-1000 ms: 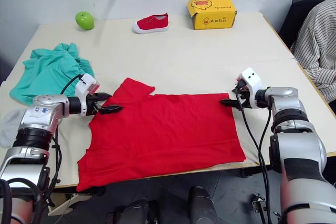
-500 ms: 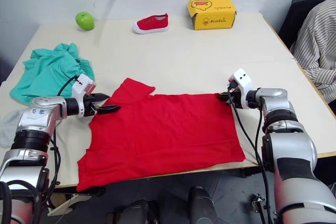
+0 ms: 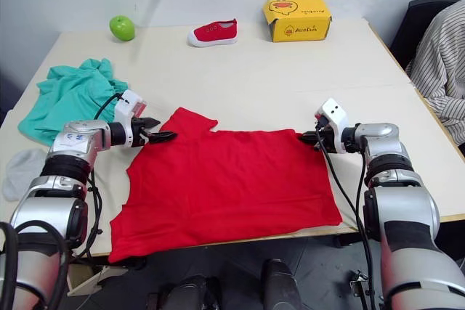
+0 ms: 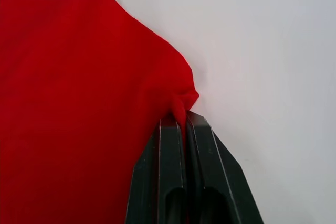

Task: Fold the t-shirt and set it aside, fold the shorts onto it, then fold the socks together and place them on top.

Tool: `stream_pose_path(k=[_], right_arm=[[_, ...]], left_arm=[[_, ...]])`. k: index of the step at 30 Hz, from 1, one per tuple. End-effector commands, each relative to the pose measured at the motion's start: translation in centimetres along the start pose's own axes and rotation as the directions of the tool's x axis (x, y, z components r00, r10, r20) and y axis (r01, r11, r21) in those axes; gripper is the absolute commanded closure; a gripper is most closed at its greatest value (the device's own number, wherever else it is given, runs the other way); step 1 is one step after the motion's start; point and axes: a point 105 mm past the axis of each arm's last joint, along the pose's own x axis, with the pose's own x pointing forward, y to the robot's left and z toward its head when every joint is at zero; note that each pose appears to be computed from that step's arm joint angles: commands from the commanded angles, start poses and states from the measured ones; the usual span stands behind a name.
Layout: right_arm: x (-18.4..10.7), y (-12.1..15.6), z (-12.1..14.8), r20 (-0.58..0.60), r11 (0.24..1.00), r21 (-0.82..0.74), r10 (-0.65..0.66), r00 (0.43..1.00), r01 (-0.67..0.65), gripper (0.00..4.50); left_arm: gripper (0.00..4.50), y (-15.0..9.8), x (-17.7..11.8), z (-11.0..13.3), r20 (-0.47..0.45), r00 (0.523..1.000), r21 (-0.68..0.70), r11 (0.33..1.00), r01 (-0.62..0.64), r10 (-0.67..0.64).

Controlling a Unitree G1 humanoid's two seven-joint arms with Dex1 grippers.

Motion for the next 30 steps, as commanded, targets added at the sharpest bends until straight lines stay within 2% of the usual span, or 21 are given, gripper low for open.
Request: stream_pose_path(k=[1,7,9,11,16,23,30], right_arm=[[-0.2,0.2,-0.6,-0.015,1.0,-0.005,0.016,1.0,-0.016,4.5],[-0.4,0.1,-0.5,-0.005,1.0,-0.007,0.015,1.0,-0.015,4.5],[-0.4,0.1,-0.4,0.001,1.0,-0.01,0.011,1.0,-0.011,4.5],[-0.5,0.0,-0.3,0.01,1.0,-0.012,0.01,1.0,-0.01,4.5],[-0.7,-0.1,0.3,0.037,1.0,-0.021,0.01,0.999,-0.009,4.5],[-2.0,-0.6,2.4,0.139,1.0,-0.018,0.009,0.99,-0.007,4.5],[-3.8,-1.1,3.7,0.234,1.0,-0.017,0.014,0.972,-0.01,4.5]], left_arm=[[1.45,-1.0,1.2,-1.2,-0.04,0.999,-0.015,0.999,0.034,-0.035],[3.29,-1.6,1.5,-0.6,0.008,0.997,-0.006,0.997,0.078,-0.077],[3.92,-1.4,1.4,-0.9,-0.003,0.998,0.044,0.997,0.063,-0.063],[4.48,-1.0,1.2,-0.6,0.034,0.999,0.051,0.998,0.035,-0.037],[4.48,-0.3,0.5,0.3,0.099,0.995,0.069,0.998,-0.001,-0.006],[4.48,-0.1,-1.3,2.2,0.163,0.986,0.071,0.997,0.023,-0.035],[4.48,-0.9,-3.1,3.3,0.205,0.977,0.079,0.996,0.045,-0.061]])
